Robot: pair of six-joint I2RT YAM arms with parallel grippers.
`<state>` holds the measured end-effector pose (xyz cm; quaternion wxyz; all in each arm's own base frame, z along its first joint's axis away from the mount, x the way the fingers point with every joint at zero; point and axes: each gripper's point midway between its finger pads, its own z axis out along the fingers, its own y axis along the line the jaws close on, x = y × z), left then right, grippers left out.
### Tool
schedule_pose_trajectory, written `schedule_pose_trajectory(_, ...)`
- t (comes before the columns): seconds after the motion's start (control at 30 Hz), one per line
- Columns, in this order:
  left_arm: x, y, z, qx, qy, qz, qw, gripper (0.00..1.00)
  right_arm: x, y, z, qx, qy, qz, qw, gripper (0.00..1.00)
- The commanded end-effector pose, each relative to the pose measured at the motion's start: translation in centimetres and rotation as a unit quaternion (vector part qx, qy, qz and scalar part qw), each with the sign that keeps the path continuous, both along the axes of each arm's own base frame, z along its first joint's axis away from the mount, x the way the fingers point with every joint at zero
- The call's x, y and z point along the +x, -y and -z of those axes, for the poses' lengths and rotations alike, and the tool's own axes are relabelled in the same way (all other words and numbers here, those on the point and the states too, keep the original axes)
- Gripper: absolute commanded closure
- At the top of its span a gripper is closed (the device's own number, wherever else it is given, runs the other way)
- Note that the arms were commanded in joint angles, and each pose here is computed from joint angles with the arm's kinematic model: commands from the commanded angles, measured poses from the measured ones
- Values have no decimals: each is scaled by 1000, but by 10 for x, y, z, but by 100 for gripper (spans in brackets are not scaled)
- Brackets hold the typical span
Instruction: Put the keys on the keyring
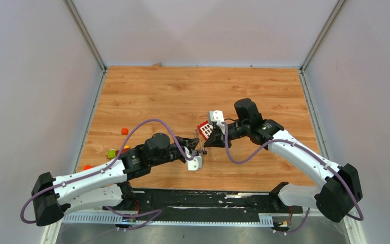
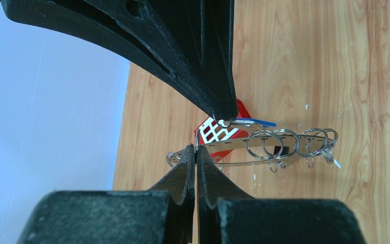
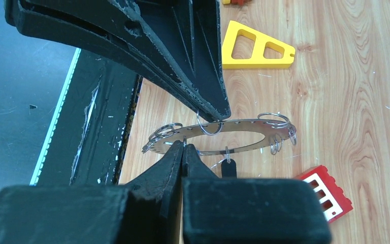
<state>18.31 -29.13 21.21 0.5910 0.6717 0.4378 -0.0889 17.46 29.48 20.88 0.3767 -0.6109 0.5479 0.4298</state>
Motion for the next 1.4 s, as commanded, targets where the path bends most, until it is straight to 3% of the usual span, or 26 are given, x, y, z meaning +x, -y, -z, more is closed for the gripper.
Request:
schedule_pose_trajectory(0.0, 4, 7, -25, -40, 19, -7, 999, 100, 1, -6, -13, 22, 0, -4, 1000, 100)
schedule_pose_trajectory(0.83, 6, 11, -25, -39, 16, -15, 999, 100, 15, -9, -20, 37, -45, 21, 998, 100)
schedule_pose_trajectory(1.37, 12, 12, -31, -52, -37, -58, 996, 100, 30, -5, -15, 22, -33, 70, 997, 100)
